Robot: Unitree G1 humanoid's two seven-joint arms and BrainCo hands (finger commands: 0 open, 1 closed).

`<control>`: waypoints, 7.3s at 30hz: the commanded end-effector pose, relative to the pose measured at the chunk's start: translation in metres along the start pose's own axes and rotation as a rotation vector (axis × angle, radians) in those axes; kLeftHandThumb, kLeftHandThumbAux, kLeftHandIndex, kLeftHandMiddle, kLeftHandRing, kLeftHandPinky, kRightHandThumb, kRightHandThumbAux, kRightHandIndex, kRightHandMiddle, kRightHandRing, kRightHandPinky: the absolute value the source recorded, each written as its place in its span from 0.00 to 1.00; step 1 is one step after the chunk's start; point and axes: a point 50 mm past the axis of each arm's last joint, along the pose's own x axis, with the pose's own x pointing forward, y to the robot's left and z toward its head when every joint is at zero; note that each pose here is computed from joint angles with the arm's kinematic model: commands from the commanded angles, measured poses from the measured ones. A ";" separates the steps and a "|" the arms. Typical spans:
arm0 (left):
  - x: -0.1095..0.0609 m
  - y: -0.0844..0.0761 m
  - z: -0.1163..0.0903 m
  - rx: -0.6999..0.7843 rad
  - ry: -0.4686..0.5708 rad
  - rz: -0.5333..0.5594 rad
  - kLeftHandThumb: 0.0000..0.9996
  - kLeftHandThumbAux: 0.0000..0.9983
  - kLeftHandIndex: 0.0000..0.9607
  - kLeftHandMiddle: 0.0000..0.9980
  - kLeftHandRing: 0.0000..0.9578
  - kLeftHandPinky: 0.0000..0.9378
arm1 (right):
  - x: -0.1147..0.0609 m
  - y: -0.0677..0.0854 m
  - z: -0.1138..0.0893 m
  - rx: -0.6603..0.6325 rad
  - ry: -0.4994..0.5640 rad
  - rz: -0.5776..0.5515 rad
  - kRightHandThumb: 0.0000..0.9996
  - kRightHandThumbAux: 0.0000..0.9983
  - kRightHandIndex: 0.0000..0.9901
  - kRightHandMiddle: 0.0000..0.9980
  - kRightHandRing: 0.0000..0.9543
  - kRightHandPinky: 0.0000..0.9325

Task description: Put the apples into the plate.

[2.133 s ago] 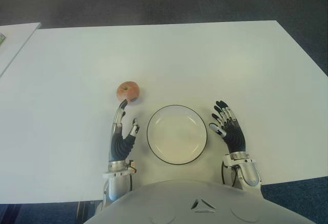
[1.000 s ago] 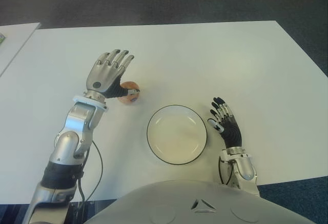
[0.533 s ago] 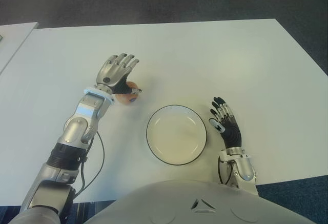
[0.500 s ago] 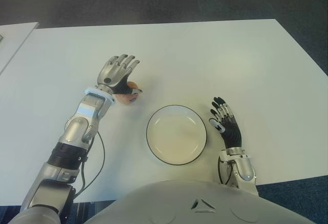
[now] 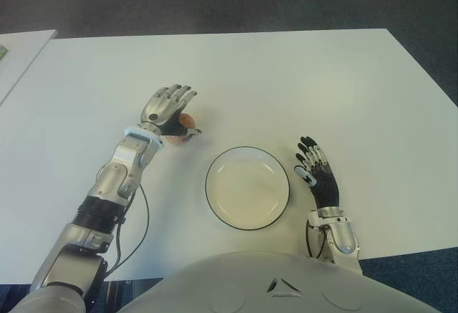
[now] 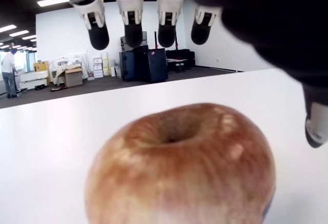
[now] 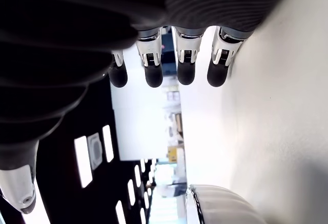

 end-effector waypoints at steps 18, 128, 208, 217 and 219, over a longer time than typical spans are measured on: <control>0.000 -0.016 0.006 0.076 -0.021 -0.090 0.25 0.35 0.00 0.00 0.00 0.00 | -0.011 -0.008 -0.020 -0.045 0.104 -0.032 0.12 0.55 0.00 0.00 0.00 0.00; 0.004 -0.074 -0.041 -0.022 0.148 -0.160 0.85 0.67 0.41 0.53 0.86 0.87 | -0.013 -0.018 -0.013 0.073 0.115 -0.030 0.12 0.65 0.00 0.00 0.00 0.00; -0.042 0.091 0.065 -0.222 -0.276 0.352 0.86 0.67 0.42 0.53 0.87 0.85 | -0.015 -0.019 -0.020 0.072 0.132 -0.029 0.12 0.58 0.02 0.00 0.00 0.00; -0.045 0.074 0.085 -0.238 -0.335 0.324 0.86 0.67 0.42 0.53 0.87 0.84 | -0.015 -0.019 -0.020 0.067 0.130 -0.024 0.11 0.58 0.02 0.00 0.00 0.00; -0.046 0.071 0.089 -0.230 -0.343 0.321 0.86 0.67 0.42 0.53 0.87 0.84 | -0.015 -0.019 -0.020 0.069 0.129 -0.023 0.11 0.59 0.02 0.00 0.00 0.00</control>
